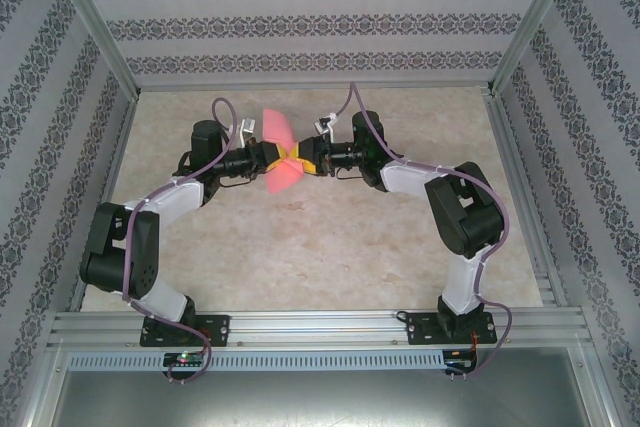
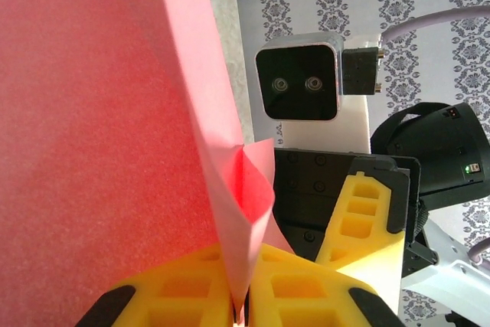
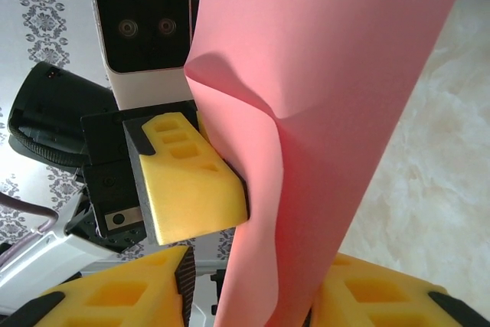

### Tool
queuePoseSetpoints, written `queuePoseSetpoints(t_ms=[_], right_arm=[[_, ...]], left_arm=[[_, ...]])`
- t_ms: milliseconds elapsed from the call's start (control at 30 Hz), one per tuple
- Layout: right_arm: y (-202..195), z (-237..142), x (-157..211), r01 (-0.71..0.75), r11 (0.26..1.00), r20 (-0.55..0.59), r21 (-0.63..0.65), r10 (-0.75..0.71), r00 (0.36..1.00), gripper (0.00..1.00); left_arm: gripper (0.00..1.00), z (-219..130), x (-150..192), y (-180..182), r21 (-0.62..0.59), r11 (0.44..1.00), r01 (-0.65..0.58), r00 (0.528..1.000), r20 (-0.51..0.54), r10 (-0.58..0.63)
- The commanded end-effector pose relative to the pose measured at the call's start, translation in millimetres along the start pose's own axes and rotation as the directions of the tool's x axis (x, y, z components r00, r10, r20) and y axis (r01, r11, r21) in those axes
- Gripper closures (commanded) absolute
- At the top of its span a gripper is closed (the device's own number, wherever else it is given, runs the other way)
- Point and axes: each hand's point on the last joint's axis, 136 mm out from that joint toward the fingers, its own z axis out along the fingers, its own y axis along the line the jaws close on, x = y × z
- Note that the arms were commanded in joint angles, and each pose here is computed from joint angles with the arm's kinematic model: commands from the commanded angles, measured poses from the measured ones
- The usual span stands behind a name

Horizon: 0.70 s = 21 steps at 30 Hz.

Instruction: Fold a paper plane with a square sheet of paper (pick it up from the middle)

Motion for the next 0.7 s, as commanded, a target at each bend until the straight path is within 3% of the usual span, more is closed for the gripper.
queuePoseSetpoints(t_ms=[0, 667], right_arm=[[5.6, -7.6, 0.2, 0.021, 1.0, 0.004, -0.017, -0.021, 1.0, 0.59], [0.8, -11.7, 1.5, 0.012, 1.0, 0.005, 0.005, -0.012, 1.0, 0.73]], left_arm=[[0.86, -1.4, 5.5, -14.5, 0.029, 0.998, -0.047, 0.998, -0.027, 0.048], [0.86, 0.0, 18.5, 2.6, -0.006, 1.0, -0.024, 0.997, -0.074, 0.024]])
